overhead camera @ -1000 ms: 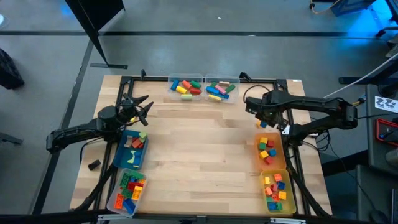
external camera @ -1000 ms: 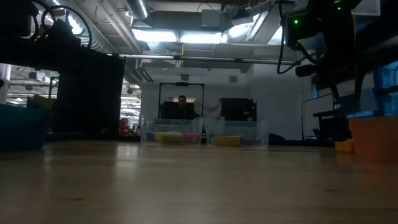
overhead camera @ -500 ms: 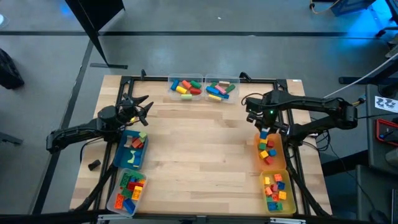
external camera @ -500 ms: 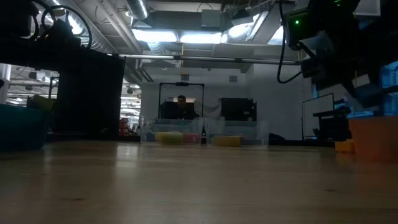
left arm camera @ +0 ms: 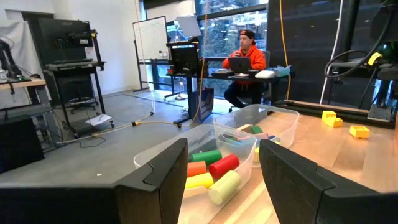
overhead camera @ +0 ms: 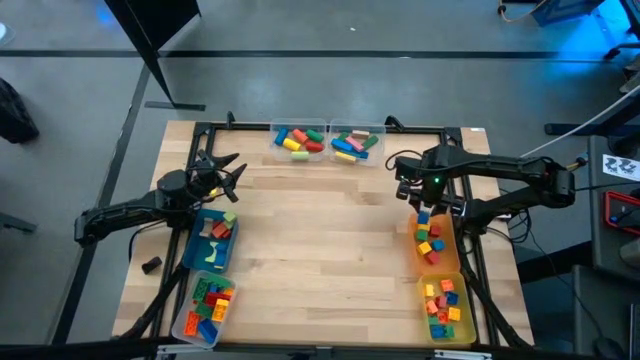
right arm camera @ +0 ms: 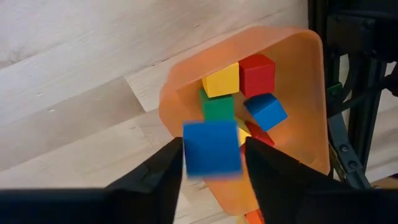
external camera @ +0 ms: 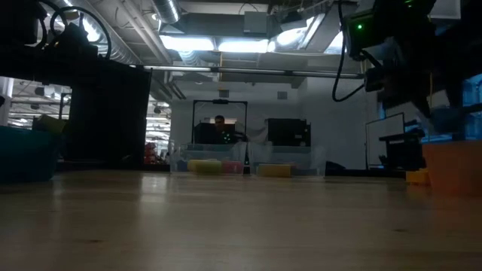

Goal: Sort blocks by size
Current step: Put the blue block into the orange bin, then put the yellow block into the orange bin

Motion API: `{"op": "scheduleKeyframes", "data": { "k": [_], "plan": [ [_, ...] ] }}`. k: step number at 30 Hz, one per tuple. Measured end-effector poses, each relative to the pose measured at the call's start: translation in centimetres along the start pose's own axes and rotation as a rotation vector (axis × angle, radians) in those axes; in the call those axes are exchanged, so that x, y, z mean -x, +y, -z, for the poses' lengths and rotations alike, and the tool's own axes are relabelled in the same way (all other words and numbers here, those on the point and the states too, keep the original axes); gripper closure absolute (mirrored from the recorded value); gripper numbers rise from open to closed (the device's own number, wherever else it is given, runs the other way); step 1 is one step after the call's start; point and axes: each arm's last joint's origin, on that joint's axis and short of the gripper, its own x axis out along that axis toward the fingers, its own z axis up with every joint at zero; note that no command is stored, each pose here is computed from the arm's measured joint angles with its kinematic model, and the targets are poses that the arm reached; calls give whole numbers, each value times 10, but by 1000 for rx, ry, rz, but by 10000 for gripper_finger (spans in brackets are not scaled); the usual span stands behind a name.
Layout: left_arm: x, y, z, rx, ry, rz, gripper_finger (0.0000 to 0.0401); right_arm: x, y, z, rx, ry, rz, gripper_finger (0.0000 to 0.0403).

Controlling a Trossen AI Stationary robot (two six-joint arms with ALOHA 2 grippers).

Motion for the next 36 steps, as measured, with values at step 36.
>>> {"op": "scheduleKeyframes", "data": {
  "k": [36],
  "plan": [
    [0,0,0,0,0,0,217,-36,-17,-36,-696,-861,-174,121]
  ]
}}
